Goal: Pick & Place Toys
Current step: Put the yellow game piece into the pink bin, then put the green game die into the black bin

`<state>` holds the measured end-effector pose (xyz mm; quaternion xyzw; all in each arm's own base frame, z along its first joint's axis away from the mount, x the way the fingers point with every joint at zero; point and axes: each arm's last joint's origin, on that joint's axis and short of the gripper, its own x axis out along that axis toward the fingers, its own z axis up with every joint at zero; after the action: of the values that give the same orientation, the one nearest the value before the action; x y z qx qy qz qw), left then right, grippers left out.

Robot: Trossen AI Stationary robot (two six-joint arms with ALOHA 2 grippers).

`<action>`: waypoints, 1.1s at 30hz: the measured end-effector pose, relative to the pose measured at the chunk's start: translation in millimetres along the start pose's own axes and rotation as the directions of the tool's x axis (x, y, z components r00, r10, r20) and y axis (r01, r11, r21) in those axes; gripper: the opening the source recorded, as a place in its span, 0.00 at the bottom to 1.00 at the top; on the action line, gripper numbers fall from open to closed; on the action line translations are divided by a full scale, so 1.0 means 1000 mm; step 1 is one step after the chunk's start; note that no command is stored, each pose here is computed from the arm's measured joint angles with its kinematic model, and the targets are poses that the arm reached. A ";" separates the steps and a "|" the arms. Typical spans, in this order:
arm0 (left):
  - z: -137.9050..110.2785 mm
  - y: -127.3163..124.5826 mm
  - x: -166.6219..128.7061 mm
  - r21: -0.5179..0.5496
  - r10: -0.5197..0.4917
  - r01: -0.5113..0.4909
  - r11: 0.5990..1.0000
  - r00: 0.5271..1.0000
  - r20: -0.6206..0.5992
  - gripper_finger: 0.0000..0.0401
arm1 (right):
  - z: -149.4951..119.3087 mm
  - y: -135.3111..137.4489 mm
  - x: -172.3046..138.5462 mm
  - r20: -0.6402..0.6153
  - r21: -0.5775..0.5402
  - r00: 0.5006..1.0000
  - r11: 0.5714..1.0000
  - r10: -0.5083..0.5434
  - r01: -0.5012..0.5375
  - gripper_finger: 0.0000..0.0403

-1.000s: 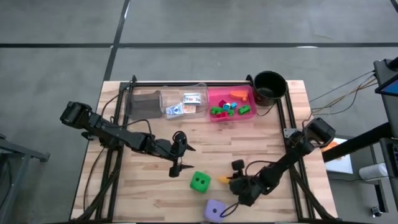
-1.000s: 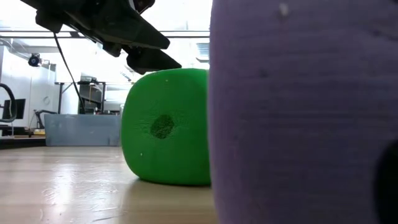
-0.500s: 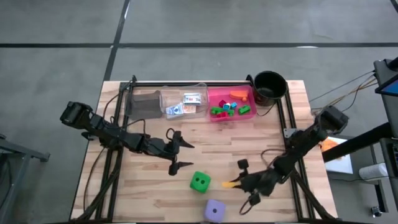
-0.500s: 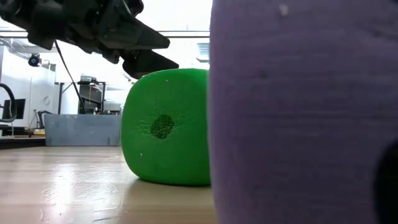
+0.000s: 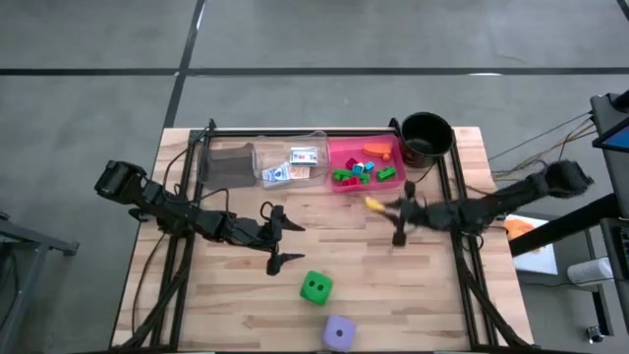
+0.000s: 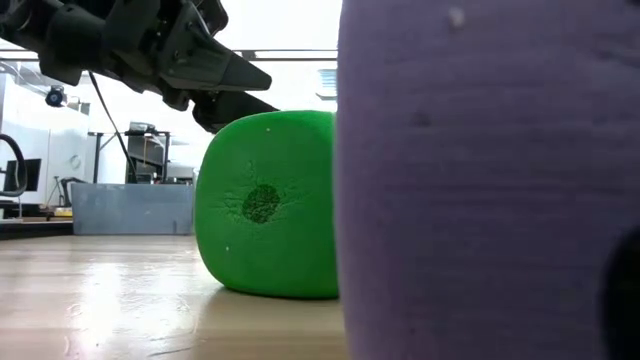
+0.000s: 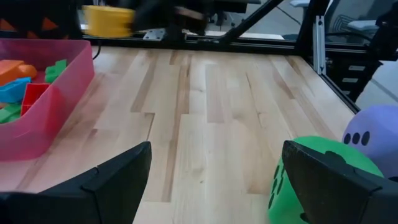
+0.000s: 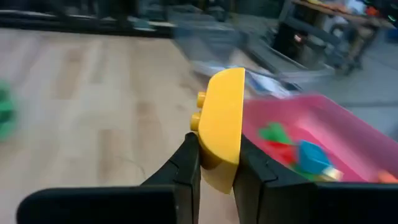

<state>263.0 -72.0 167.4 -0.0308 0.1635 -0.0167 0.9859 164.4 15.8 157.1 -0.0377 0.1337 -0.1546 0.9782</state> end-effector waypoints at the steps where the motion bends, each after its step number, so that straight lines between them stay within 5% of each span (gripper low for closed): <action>1: 0.000 0.000 0.000 0.000 0.000 0.000 1.000 1.000 0.000 0.90 | 0.000 -0.012 0.003 -0.008 0.018 1.000 1.000 -0.022 0.022 0.13; 10: -0.001 0.000 0.000 0.005 0.001 -0.001 1.000 1.000 -0.006 0.90 | -0.006 -0.109 0.019 -0.108 0.180 0.988 0.975 -0.112 0.130 0.13; 14: -0.003 0.000 0.000 0.010 0.004 -0.004 1.000 1.000 -0.027 0.90 | -0.008 -0.135 0.027 -0.133 0.244 0.991 0.968 -0.024 0.056 0.13; 18: -0.003 0.001 0.000 0.011 0.005 -0.005 1.000 0.999 -0.032 0.90 | -0.015 -0.139 0.044 -0.205 0.282 0.977 0.959 0.059 0.002 0.23; 27: -0.004 0.001 0.000 0.027 0.006 -0.005 1.000 0.999 -0.033 0.90 | -0.011 -0.146 0.096 -0.277 0.316 0.953 0.948 0.123 -0.031 0.65; 33: -0.004 0.001 0.000 0.031 0.009 -0.008 0.999 0.999 -0.033 0.90 | 0.006 -0.133 0.114 -0.212 0.239 0.969 0.968 0.128 -0.076 0.74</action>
<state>261.7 -71.4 164.1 -0.0146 0.1796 -0.0158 0.9835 232.3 -145.7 149.9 0.1002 0.2270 -0.1215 0.9611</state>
